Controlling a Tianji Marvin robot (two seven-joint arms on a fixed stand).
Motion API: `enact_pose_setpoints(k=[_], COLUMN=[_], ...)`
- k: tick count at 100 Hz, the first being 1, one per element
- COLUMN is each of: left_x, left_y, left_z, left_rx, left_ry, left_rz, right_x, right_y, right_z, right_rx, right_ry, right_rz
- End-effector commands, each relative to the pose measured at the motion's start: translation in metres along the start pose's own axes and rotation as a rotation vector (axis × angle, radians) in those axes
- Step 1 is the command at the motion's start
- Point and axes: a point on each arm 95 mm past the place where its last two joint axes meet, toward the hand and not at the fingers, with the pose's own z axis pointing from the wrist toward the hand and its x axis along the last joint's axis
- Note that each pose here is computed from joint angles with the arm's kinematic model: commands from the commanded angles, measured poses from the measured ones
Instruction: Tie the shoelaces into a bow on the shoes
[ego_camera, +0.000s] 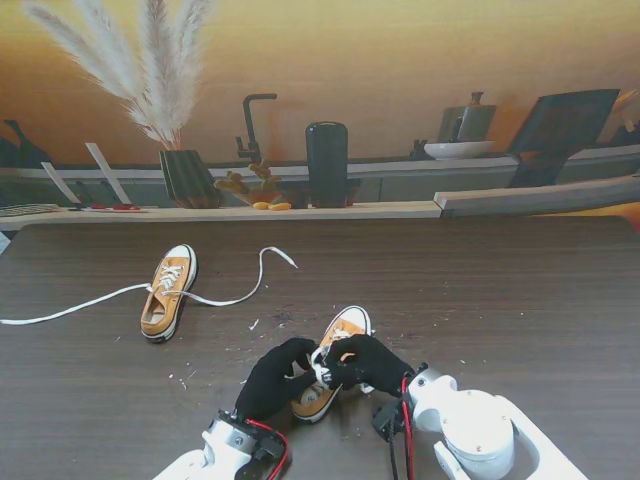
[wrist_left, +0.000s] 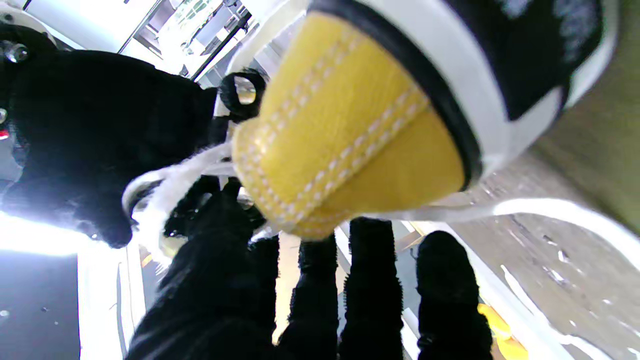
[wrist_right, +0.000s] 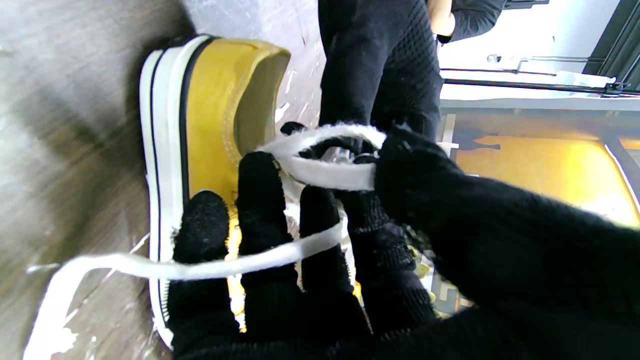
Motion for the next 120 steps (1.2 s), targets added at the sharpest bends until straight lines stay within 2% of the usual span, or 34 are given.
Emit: enact_pose_setpoints(k=[1,42,63,93,120], left_x=[0.003,0.004,0.004,0.004,0.006], left_y=[0.001,-0.003,-0.006,-0.002,0.001], left_z=[-0.004,-0.009,-0.013,-0.008,-0.003], left_rx=[-0.012,0.000,0.011,0.022,0.054], left_ry=[0.003,-0.010,-0.017,0.002,0.017], left_rz=[-0.010,-0.004,0.032,0.038,-0.001], right_x=[0.001,0.000,-0.001,0.000,0.000], right_y=[-0.002,-0.001,0.000,-0.002,-0.003], right_z=[-0.001,-0.001,-0.001,-0.001,0.000], right_rx=[0.003,-0.011,-0.028,-0.014,-0.007], right_ry=[0.010,0.023,0.032,0.036,0.035], right_rz=[0.002,-0.006,-0.010,-0.006,-0.008])
